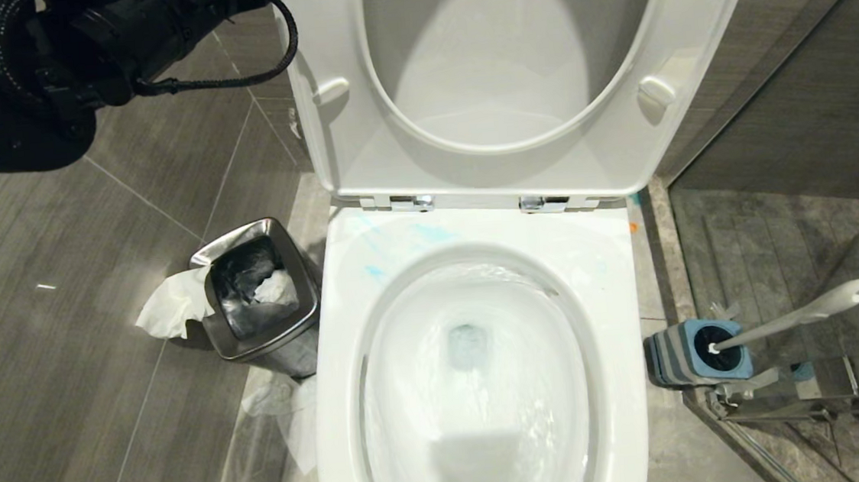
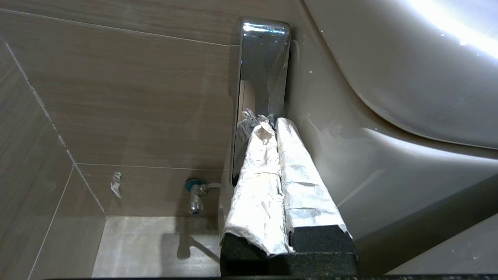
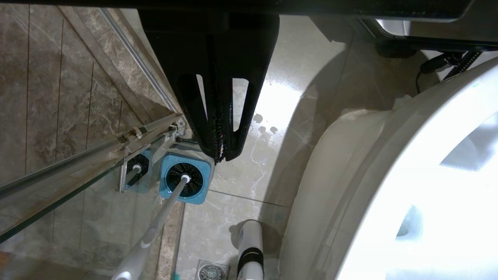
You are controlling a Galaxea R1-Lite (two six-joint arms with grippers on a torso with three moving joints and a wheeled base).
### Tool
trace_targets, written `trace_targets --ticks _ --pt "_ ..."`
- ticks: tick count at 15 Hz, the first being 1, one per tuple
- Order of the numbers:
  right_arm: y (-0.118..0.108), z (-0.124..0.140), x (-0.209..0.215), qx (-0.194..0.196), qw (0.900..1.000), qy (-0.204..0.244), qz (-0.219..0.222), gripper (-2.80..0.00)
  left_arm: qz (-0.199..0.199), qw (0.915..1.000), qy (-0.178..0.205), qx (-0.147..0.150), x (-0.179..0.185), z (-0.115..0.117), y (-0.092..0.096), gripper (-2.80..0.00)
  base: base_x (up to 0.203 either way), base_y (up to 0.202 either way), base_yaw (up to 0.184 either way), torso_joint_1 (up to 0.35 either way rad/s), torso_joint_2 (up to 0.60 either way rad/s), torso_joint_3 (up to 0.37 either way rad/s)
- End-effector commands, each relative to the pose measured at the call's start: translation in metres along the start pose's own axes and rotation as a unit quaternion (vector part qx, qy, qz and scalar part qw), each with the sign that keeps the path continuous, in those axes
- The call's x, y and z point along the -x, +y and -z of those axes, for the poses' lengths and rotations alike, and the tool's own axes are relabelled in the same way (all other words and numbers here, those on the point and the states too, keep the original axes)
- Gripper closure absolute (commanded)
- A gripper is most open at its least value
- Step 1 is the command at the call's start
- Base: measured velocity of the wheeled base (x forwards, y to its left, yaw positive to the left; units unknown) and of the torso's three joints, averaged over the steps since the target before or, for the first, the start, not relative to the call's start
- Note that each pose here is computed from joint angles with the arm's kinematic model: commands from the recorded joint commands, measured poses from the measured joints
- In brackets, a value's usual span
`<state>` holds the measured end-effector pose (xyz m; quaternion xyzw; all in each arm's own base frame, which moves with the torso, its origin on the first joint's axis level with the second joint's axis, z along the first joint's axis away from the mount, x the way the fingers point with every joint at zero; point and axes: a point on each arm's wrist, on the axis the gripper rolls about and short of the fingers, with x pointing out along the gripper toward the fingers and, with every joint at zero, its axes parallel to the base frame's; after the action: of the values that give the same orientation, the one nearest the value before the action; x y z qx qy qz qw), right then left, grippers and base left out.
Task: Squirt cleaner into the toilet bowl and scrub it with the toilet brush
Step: Flush the toilet
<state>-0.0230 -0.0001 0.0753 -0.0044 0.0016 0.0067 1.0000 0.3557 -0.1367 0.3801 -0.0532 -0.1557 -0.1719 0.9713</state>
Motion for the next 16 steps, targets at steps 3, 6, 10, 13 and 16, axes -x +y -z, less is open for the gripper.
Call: trace_targets --ticks 3,6,10,13,16 --pt "0.0 0.0 0.0 0.0 1.0 0.001 -0.001 0.0 0.001 0.9999 -0.011 0.0 0.007 -0.014 -0.001 0.0 0.0 0.0 0.0 0.0 0.0 0.0" --pt "0.0 0.0 0.0 0.0 1.0 0.001 0.0 0.0 0.002 0.9997 -0.024 0.0 0.019 -0.033 -0.001 0.0 0.0 0.0 0.0 0.0 0.0 0.0" --pt "0.0 0.0 0.0 0.0 1.0 0.001 -0.001 0.0 0.002 0.9989 -0.047 0.0 0.038 -0.061 -0.002 0.0 0.0 0.0 0.0 0.0 0.0 0.0" --pt "0.0 0.0 0.0 0.0 1.0 0.001 -0.001 0.0 0.003 0.998 -0.063 -0.002 0.058 -0.085 -0.003 0.0 0.0 0.0 0.0 0.0 0.0 0.0" --pt "0.0 0.0 0.0 0.0 1.0 0.001 0.0 0.0 0.004 0.9963 -0.086 -0.003 0.079 -0.11 -0.003 0.0 0.0 0.0 0.0 0.0 0.0 0.0"
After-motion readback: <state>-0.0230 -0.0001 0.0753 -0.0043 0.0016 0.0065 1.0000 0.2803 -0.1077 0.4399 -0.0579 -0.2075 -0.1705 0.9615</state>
